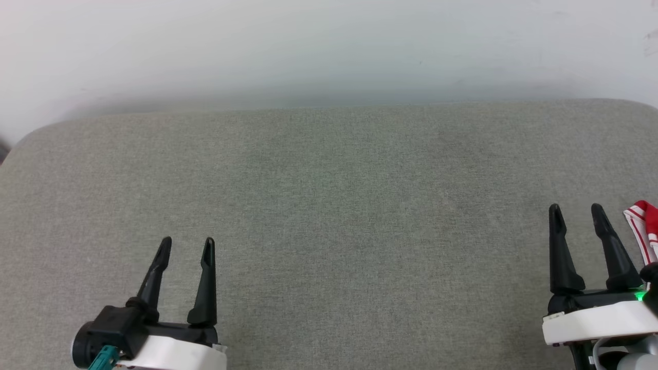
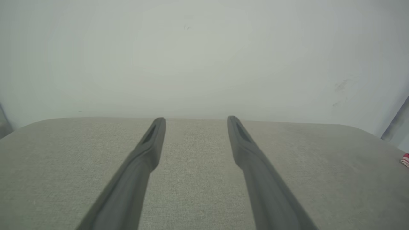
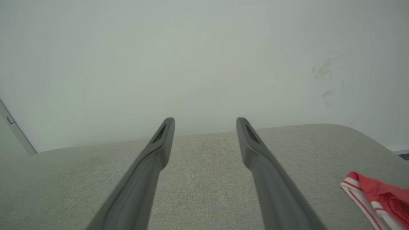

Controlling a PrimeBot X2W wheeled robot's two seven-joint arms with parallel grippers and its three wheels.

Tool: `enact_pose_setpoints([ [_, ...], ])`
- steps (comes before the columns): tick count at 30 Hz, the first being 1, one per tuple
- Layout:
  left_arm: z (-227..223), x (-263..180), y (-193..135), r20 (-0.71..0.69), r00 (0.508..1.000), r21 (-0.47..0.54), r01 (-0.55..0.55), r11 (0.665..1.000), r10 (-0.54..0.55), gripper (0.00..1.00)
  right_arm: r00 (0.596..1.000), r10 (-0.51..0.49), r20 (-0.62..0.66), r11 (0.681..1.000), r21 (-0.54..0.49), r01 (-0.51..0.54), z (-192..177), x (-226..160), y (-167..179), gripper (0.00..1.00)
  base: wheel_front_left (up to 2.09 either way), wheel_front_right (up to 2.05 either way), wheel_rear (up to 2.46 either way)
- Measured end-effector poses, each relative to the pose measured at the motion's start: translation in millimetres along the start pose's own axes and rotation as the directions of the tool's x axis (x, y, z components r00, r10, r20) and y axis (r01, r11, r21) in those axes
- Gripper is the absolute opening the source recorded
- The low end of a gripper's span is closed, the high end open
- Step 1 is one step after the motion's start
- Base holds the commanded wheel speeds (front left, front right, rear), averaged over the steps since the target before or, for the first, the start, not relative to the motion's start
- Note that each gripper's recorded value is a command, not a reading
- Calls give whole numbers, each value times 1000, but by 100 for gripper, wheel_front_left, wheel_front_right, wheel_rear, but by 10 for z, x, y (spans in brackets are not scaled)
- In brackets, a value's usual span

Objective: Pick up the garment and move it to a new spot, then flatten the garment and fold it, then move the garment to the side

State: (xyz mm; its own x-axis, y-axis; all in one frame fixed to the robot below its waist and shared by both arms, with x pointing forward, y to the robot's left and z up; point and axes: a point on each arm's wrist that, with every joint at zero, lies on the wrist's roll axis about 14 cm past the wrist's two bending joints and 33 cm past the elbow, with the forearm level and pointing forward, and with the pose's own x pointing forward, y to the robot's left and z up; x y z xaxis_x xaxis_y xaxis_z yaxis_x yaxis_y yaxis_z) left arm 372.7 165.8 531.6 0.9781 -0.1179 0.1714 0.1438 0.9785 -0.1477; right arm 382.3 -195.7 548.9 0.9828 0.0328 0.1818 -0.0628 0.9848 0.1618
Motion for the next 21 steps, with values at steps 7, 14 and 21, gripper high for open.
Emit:
enact_pose_setpoints([
  [7,-76,0,-92,-24,999,-19,35,999,-35,100,1000,-24,1,1000,-4,24,-17,-23,-56,100,0,0,0],
  [14,26,43,-94,10,999,-16,35,999,-35,100,1000,-24,4,1000,1,24,-10,-34,-46,100,0,0,0],
  [21,35,35,-55,14,1000,-13,18,1000,-17,100,1000,-11,-2,1000,5,11,-28,-39,2,100,0,0,0],
])
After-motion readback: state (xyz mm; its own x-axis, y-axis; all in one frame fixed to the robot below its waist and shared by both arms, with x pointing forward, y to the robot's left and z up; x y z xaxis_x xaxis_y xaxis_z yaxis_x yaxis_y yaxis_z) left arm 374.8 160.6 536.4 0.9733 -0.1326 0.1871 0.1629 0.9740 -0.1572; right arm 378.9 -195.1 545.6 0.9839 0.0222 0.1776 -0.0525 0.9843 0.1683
